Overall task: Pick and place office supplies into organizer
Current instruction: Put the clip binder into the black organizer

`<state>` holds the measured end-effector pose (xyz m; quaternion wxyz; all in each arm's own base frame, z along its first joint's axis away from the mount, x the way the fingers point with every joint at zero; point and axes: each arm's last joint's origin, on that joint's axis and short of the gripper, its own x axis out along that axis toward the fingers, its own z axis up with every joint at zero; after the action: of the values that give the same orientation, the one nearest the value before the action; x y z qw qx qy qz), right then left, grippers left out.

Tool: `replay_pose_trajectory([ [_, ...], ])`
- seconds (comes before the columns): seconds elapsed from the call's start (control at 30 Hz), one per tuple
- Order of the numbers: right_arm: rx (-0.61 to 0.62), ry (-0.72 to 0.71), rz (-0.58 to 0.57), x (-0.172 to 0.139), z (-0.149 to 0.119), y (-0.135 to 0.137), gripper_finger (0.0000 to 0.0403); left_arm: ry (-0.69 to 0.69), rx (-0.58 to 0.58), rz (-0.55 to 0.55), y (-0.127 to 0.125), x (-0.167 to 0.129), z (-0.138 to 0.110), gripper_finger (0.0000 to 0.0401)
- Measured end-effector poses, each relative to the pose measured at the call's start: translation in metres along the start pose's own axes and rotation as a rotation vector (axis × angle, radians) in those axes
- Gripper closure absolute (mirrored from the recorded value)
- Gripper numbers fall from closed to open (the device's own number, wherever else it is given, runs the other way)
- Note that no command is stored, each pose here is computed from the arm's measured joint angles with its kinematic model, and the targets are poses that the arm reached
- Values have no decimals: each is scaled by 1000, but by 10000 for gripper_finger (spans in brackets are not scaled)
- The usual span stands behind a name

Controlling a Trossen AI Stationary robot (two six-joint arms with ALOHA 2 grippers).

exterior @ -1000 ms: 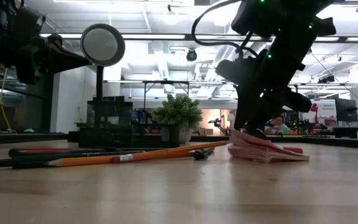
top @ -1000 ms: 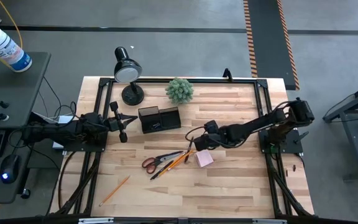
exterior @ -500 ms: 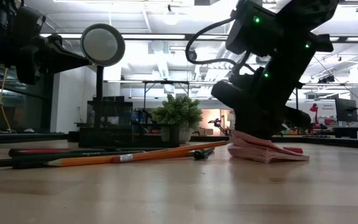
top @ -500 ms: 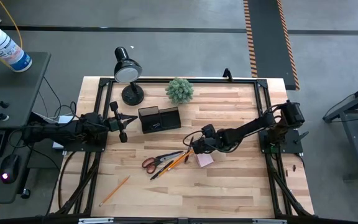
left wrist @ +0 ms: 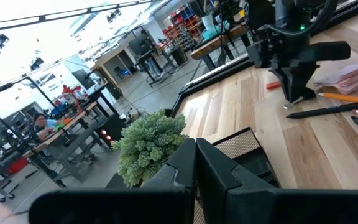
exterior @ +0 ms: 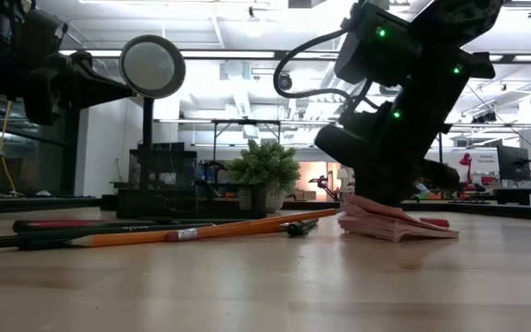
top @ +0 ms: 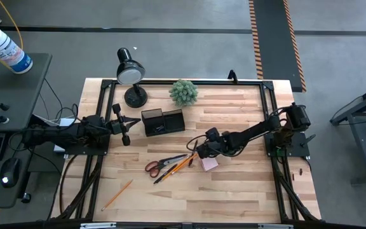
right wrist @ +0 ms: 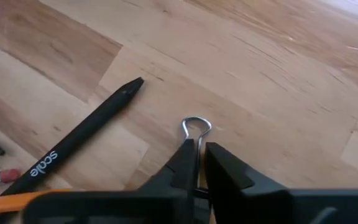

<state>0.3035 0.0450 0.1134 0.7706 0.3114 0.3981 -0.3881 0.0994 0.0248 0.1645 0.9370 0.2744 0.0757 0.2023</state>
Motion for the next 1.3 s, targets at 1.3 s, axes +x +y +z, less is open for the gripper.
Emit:
replay_pose_trajectory([
  [1.3,-668,-301,111,-42,108,68,403,-3,0,-6,0,0,0,400],
])
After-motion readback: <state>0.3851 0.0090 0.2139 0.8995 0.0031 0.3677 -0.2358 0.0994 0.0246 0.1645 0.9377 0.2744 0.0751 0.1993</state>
